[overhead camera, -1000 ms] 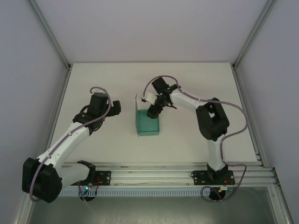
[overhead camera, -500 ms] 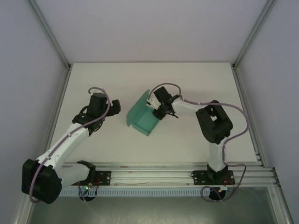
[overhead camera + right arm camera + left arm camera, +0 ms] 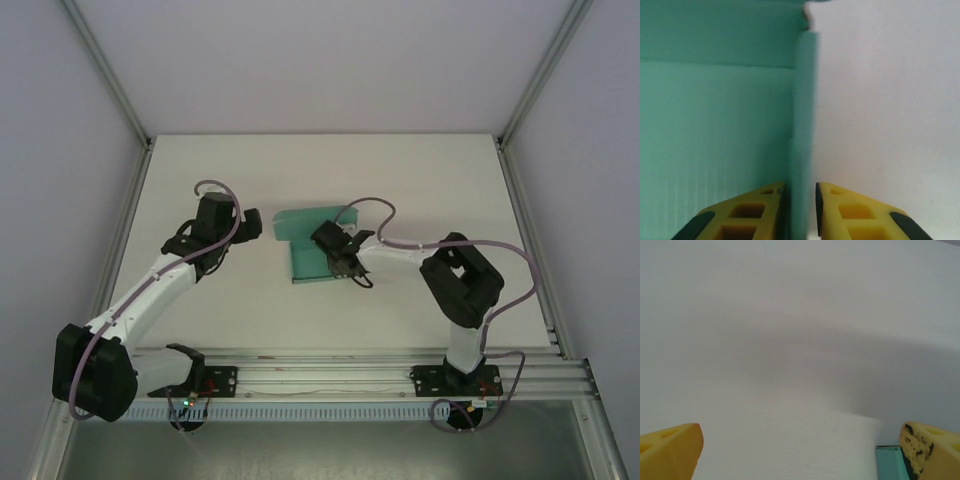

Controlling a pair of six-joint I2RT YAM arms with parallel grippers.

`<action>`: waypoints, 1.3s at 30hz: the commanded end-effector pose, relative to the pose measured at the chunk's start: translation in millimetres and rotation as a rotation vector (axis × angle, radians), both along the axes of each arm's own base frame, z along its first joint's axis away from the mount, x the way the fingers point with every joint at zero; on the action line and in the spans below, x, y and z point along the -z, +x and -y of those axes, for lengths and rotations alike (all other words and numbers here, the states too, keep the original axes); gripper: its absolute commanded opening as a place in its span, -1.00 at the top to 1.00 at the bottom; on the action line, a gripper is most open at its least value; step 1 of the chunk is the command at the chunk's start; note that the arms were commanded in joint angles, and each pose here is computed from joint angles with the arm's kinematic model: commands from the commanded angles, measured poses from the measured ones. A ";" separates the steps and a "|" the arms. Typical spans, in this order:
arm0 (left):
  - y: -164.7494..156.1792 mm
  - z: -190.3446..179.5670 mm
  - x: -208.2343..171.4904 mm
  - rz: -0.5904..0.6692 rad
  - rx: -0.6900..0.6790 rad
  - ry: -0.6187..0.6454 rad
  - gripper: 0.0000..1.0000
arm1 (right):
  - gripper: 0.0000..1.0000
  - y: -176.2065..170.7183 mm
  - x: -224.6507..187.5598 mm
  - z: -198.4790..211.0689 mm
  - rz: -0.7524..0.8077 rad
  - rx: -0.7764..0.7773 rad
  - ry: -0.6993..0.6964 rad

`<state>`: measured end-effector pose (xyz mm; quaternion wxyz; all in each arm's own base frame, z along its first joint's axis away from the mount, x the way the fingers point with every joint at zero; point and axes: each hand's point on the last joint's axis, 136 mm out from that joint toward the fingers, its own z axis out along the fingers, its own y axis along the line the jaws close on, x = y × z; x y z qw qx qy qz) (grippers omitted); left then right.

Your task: Assemble paper box

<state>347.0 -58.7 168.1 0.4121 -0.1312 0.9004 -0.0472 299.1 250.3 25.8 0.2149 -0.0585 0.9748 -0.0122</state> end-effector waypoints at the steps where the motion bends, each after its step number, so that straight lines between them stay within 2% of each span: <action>1: 12.2 12.5 -15.3 0.054 0.067 -0.031 -1.00 | 0.45 -2.0 -21.3 4.9 0.058 0.114 0.044; 4: 15.4 27.9 -17.7 0.080 0.161 -0.054 -1.00 | 0.29 3.0 -39.7 4.5 0.116 0.117 0.074; 7: 13.0 54.2 -19.7 0.111 0.350 -0.062 -1.00 | 0.11 10.5 -66.3 17.0 0.204 0.083 0.015; 12: 5.4 88.3 -25.2 0.135 0.620 -0.048 -1.00 | -0.56 24.5 -103.2 21.1 0.314 -0.096 -0.063; 16: -3.7 104.7 -26.3 0.159 0.800 0.001 -1.00 | -1.00 36.7 -121.9 14.0 0.317 -0.318 -0.018; 18: -6.1 109.5 -19.8 0.152 0.875 0.035 -1.00 | -1.00 41.0 -127.0 9.1 0.307 -0.470 0.004; 22: 10.6 106.8 -9.3 0.089 0.881 0.095 -1.00 | -1.00 49.2 -129.4 5.2 0.296 -0.732 -0.034; 24: 15.5 108.4 1.0 0.032 0.921 0.118 -1.00 | -1.00 56.3 -127.1 5.3 0.279 -0.810 -0.043; 26: 13.6 114.1 10.6 -0.022 0.992 0.121 -0.99 | -1.00 68.1 -124.5 7.4 0.270 -0.824 -0.057; 28: 13.2 116.1 17.7 -0.068 1.034 0.123 -0.88 | -0.99 76.0 -120.1 9.8 0.235 -0.837 -0.048; 31: 17.2 114.0 23.0 -0.112 1.037 0.141 -0.68 | -0.74 76.3 -113.5 6.8 0.168 -0.888 0.001; 33: 19.9 111.8 24.7 -0.128 1.030 0.154 -0.52 | -0.47 69.5 -111.4 3.9 0.136 -0.934 0.018; 36: 22.8 111.6 27.6 -0.142 1.033 0.160 -0.25 | -0.09 63.1 -112.3 3.4 0.133 -0.963 0.029; 39: 25.2 112.1 30.2 -0.165 1.030 0.153 -0.03 | 0.16 61.8 -112.1 6.4 0.144 -0.971 0.012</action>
